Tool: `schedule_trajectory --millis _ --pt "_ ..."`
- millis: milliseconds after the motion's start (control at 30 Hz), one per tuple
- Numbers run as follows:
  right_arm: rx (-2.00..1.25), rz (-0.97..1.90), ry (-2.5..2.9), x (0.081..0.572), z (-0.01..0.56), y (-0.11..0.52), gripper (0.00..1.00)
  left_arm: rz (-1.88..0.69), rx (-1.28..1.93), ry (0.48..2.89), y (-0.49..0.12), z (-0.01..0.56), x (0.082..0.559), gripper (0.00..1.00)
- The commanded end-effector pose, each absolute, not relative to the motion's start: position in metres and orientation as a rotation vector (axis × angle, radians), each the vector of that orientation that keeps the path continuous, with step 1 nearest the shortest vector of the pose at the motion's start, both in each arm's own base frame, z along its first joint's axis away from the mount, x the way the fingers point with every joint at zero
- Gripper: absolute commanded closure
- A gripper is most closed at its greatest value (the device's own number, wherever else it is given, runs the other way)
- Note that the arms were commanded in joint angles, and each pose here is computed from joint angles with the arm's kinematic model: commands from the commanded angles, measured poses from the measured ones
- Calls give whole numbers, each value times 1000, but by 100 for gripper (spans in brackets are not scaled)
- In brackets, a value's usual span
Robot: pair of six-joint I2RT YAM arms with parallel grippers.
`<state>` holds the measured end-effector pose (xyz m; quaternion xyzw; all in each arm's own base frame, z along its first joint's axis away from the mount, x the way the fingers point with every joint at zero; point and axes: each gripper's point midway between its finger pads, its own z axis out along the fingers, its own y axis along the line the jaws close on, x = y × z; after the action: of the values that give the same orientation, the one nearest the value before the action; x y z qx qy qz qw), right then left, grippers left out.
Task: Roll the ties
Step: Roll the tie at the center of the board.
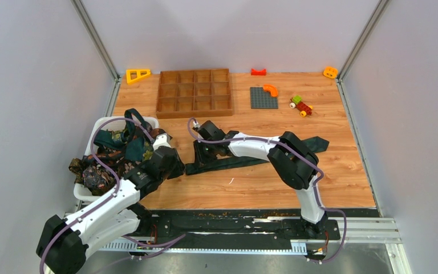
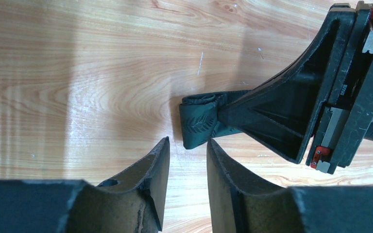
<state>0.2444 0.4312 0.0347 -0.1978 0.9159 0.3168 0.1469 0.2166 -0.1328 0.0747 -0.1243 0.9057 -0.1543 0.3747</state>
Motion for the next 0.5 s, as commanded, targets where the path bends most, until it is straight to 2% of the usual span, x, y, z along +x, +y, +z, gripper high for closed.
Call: schedule_trajectory --millis 0,200,467 --pt "-594 872 2611 258 29 430 87 -403 -292 2304 -132 76 220 58" --pt "-581 860 2639 259 14 421 88 -470 -233 2311 -141 73 223 51" --pt "-581 856 2675 253 -6 414 88 -610 -176 2322 -150 67 230 51"
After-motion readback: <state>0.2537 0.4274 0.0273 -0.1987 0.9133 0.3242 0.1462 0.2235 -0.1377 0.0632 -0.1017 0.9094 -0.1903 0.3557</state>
